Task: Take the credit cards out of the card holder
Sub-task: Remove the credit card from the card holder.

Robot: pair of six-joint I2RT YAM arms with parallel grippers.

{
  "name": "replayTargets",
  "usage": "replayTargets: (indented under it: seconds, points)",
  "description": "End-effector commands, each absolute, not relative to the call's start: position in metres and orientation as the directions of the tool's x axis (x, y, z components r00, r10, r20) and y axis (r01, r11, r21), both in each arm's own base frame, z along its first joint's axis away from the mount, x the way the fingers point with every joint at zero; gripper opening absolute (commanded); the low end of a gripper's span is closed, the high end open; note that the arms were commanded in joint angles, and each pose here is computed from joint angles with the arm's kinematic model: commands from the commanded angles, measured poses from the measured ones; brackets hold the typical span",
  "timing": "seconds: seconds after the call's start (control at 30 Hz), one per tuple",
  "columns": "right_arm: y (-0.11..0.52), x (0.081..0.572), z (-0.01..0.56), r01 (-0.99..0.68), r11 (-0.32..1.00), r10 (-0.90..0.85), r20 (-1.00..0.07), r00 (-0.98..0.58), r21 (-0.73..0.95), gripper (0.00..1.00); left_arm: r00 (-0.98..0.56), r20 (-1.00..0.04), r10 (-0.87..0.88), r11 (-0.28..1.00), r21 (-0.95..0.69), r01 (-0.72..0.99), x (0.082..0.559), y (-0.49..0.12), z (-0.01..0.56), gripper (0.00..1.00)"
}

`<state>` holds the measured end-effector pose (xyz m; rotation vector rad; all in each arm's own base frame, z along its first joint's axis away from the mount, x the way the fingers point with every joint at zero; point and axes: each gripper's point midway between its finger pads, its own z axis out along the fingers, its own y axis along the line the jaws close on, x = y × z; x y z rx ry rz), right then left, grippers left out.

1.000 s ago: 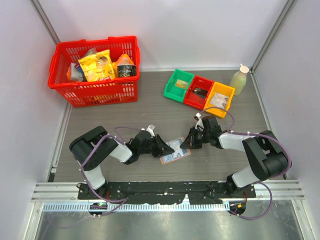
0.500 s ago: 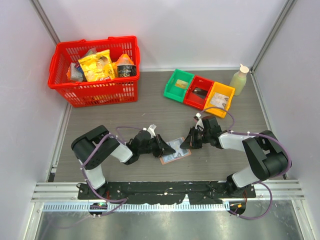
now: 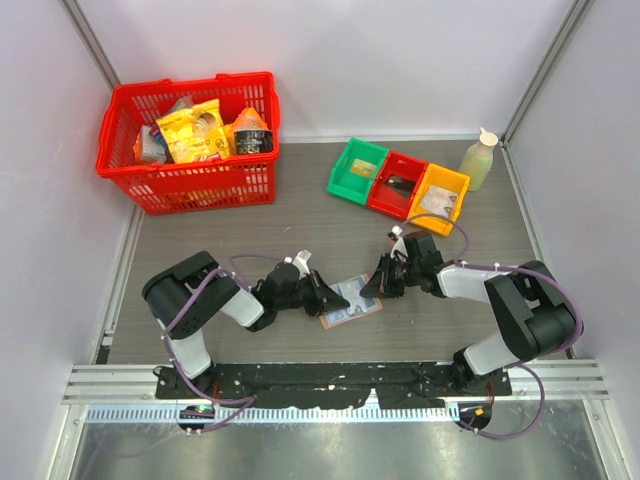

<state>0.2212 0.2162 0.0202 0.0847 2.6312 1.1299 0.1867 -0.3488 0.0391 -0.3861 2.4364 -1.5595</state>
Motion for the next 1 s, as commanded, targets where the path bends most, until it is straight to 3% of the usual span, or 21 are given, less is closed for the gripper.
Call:
replayTargets:
  seconds: [0.0, 0.4, 0.7, 0.73, 0.87, 0.97]
  points:
    - [0.166, 0.196, -0.042, 0.062, 0.875, 0.162, -0.171, -0.972, 0.479, 0.06, -0.953, -0.059, -0.297, 0.323, -0.946, -0.042, 0.180, -0.356, 0.060, 0.01]
    - [0.163, 0.194, -0.048, 0.072, 0.884, 0.161, -0.157, -0.974, 0.461, 0.06, -0.943, 0.020, -0.332, 0.335, -0.932, -0.138, 0.175, -0.342, 0.042, 0.00]
    - [0.165, 0.197, -0.044, 0.066, 0.881, 0.161, -0.166, -0.973, 0.468, 0.06, -0.935, 0.012, -0.353, 0.389, -0.907, -0.158, 0.177, -0.330, 0.034, 0.00]
    - [0.165, 0.197, -0.044, 0.066, 0.880, 0.162, -0.167, -0.973, 0.470, 0.06, -0.936, 0.009, -0.351, 0.396, -0.905, -0.157, 0.177, -0.330, 0.033, 0.01]
    - [0.166, 0.197, -0.042, 0.060, 0.878, 0.159, -0.171, -0.972, 0.475, 0.06, -0.933, -0.007, -0.359, 0.407, -0.901, -0.150, 0.182, -0.331, 0.033, 0.28]
    - [0.166, 0.198, -0.041, 0.059, 0.876, 0.160, -0.173, -0.972, 0.478, 0.06, -0.931, -0.017, -0.366, 0.430, -0.890, -0.153, 0.185, -0.330, 0.029, 0.33]
